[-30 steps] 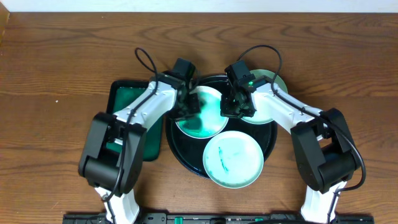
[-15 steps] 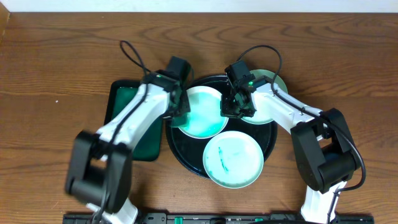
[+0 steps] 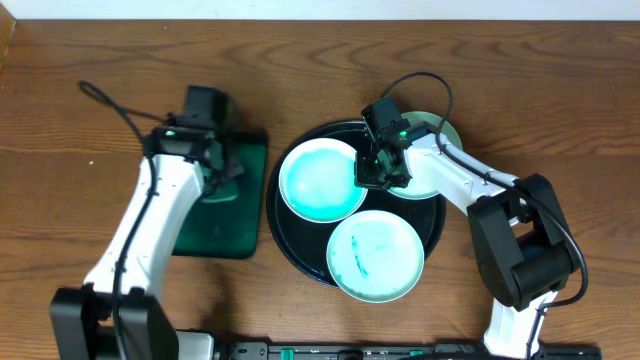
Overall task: Clean dirty plates on tray and stack at the side
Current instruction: 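Return the left gripper and sponge to the basin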
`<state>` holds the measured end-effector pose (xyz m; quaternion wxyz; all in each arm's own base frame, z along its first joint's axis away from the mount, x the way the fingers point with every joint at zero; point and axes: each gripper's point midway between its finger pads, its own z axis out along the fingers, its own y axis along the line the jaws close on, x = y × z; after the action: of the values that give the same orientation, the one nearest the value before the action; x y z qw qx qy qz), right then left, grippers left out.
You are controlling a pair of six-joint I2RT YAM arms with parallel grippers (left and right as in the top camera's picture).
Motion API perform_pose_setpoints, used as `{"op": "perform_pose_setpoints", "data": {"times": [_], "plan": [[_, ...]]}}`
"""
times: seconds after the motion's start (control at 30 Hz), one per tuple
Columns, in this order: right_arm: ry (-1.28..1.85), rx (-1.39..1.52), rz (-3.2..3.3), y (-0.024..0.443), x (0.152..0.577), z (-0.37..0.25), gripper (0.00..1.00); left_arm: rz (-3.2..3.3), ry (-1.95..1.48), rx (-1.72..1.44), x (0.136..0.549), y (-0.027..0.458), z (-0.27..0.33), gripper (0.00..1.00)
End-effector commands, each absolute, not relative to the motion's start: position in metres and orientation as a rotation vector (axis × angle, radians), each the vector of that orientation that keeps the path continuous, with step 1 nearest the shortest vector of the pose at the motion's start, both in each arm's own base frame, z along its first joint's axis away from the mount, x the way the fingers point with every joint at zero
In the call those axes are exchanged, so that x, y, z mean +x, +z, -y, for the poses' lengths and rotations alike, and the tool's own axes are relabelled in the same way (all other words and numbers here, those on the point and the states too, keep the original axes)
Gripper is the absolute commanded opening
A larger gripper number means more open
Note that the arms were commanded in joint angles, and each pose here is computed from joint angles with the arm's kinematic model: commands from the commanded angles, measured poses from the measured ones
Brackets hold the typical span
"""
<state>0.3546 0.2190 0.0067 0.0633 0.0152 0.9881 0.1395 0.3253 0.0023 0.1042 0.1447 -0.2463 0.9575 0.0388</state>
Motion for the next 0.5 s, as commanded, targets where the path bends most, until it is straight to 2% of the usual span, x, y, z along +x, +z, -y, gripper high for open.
{"op": "perform_pose_setpoints", "data": {"times": [0.0,0.17,0.3,0.47], "plan": [[0.353,0.004,-2.945,0.005,0.365,-0.214,0.01,-2.816,0.204,-0.803,0.312,0.069,-0.029,0.07],[0.355,0.004,-2.942,0.005,0.366,-0.215,0.01,-2.899,0.042,-0.819,0.309,0.053,-0.022,0.08],[0.364,-0.071,-2.905,0.014,0.371,-0.217,0.01,-2.872,-0.018,-0.793,0.313,0.065,-0.018,0.41],[0.325,-0.219,-2.78,0.052,0.383,-0.218,0.01,-2.778,-0.102,-0.753,0.316,0.099,-0.012,0.64]]}}
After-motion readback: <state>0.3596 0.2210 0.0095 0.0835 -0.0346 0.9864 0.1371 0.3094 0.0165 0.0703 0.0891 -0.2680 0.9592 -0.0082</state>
